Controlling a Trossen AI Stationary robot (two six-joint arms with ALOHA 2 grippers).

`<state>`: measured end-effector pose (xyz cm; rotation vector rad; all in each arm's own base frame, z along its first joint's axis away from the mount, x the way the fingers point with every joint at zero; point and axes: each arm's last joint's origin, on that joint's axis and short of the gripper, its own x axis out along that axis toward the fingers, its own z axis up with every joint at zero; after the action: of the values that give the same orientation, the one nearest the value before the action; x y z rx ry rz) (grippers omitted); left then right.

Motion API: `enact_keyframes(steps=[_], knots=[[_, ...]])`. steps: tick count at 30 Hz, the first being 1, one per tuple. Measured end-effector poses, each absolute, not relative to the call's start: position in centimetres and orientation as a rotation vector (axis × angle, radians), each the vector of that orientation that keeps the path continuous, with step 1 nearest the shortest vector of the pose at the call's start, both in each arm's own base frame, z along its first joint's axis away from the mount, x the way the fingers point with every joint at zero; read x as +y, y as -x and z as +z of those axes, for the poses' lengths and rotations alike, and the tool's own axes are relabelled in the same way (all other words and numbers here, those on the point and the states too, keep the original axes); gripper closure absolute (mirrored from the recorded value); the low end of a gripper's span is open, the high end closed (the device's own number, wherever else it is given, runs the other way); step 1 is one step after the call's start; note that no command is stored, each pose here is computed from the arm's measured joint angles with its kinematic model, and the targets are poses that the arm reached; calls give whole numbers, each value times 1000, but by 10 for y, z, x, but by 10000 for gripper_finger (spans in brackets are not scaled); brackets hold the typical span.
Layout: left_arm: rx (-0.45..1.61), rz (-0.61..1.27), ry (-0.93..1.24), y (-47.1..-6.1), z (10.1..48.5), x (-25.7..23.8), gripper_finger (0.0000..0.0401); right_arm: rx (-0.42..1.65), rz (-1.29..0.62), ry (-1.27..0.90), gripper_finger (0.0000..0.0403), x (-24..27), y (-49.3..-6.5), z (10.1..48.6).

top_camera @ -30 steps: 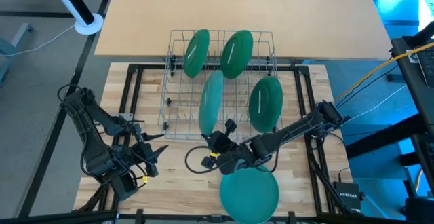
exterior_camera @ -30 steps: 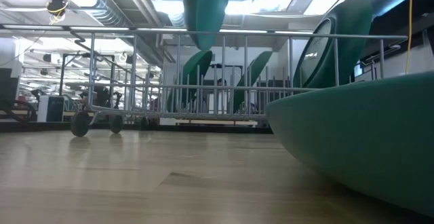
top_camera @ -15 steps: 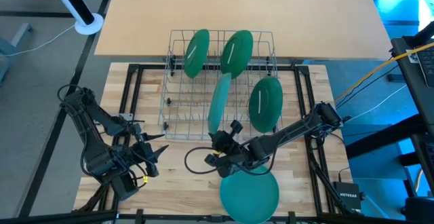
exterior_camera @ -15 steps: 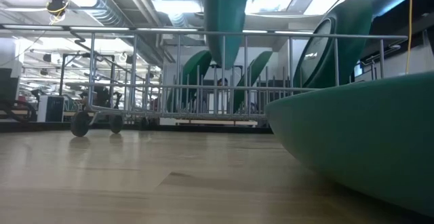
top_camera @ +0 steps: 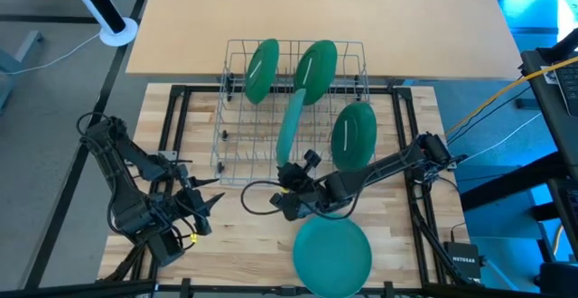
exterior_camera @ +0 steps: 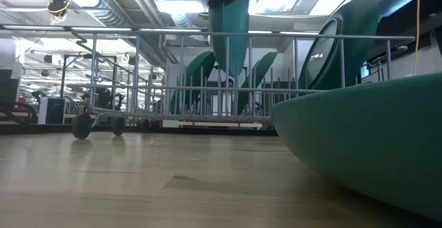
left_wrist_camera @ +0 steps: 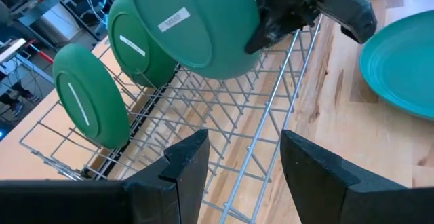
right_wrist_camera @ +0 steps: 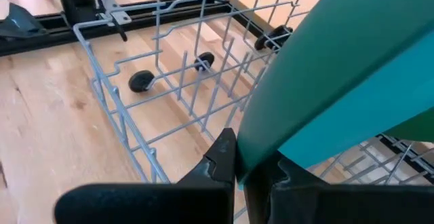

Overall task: Sort dishes
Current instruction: Put the top light green plate in the dish rack

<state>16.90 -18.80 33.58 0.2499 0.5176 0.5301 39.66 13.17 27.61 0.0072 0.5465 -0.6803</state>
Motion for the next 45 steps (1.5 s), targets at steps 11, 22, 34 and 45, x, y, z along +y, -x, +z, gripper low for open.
enact_keyframes(steps=[11,22,34,45], knots=[[515,532,-243,-169,336,-188,229,625,-677,-72,393,127,-392,270],[514,533,-236,-169,336,-188,229,699,-670,-174,393,127,-388,263],[514,533,-238,-169,336,-188,229,761,-566,67,393,132,-384,277],[499,546,-186,-169,336,-188,229,887,-501,259,393,124,-372,301]])
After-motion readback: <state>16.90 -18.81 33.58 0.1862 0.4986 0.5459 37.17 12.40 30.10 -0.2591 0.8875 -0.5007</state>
